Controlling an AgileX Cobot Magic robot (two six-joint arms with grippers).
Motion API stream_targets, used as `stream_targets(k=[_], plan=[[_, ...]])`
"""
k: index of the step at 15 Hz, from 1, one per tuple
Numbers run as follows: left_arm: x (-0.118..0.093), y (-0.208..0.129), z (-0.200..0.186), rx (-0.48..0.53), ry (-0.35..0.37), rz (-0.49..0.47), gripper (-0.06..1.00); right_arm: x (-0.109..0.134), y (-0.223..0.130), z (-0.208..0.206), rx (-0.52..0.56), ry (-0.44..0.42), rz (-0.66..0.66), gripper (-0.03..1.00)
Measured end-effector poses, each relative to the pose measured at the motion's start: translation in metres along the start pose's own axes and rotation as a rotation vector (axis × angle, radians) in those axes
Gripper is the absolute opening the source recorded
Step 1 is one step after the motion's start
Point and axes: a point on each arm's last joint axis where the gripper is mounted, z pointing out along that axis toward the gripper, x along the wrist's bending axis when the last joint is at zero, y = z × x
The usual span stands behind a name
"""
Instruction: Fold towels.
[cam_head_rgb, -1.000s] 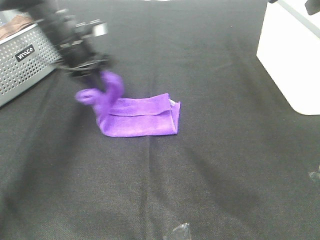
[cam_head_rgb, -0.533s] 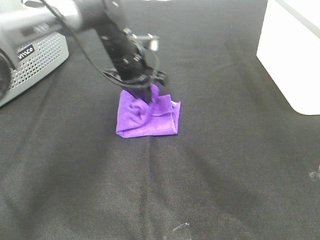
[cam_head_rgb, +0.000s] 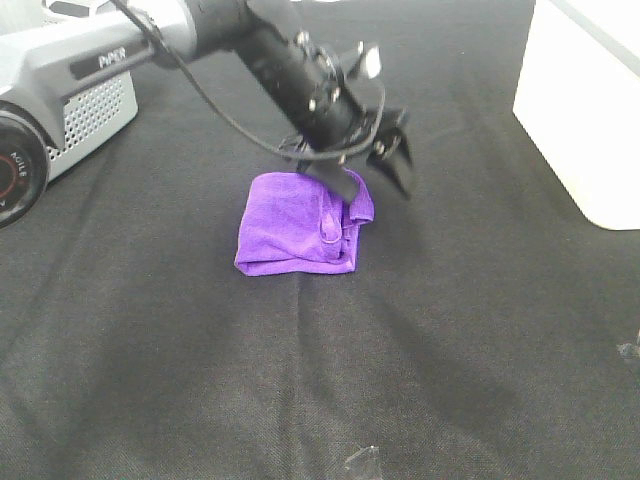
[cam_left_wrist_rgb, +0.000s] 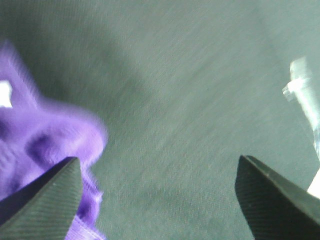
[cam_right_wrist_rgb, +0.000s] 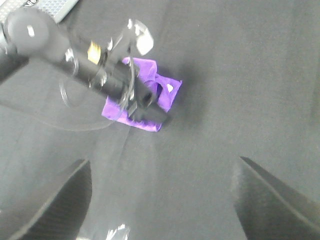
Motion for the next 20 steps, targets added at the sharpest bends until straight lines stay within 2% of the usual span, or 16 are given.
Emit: stream_targets(k=[4,6,8,10,12,16,18,20], plan=[[0.009,0.01,-0.036,-0.073,0.045,0.019,0.78,-0.006,-0.039,0.017,0.113,-0.001,0.037,0.73],[0.017,0.012,-0.057,-0.1,0.114,-0.002,0.78,-0.011,-0.055,0.032,0.187,-0.002,0.06,0.73],[0.03,0.004,-0.059,-0.067,0.141,-0.072,0.77,-0.013,-0.063,0.039,0.223,-0.002,0.067,0.73],[0.038,-0.005,-0.047,-0.017,0.135,-0.105,0.76,-0.013,-0.064,0.04,0.225,0.002,0.07,0.73],[0.049,-0.013,-0.026,0.038,0.108,-0.129,0.76,-0.012,-0.063,0.04,0.224,0.01,0.074,0.73],[0.057,-0.019,0.006,0.072,-0.021,-0.147,0.76,-0.012,-0.063,0.04,0.223,0.016,0.075,0.73],[0.051,-0.018,0.022,0.046,-0.085,-0.125,0.76,-0.012,-0.063,0.04,0.223,0.017,0.075,0.73],[0.034,-0.012,0.032,-0.023,-0.13,-0.094,0.76,-0.012,-0.063,0.04,0.223,0.018,0.074,0.73]])
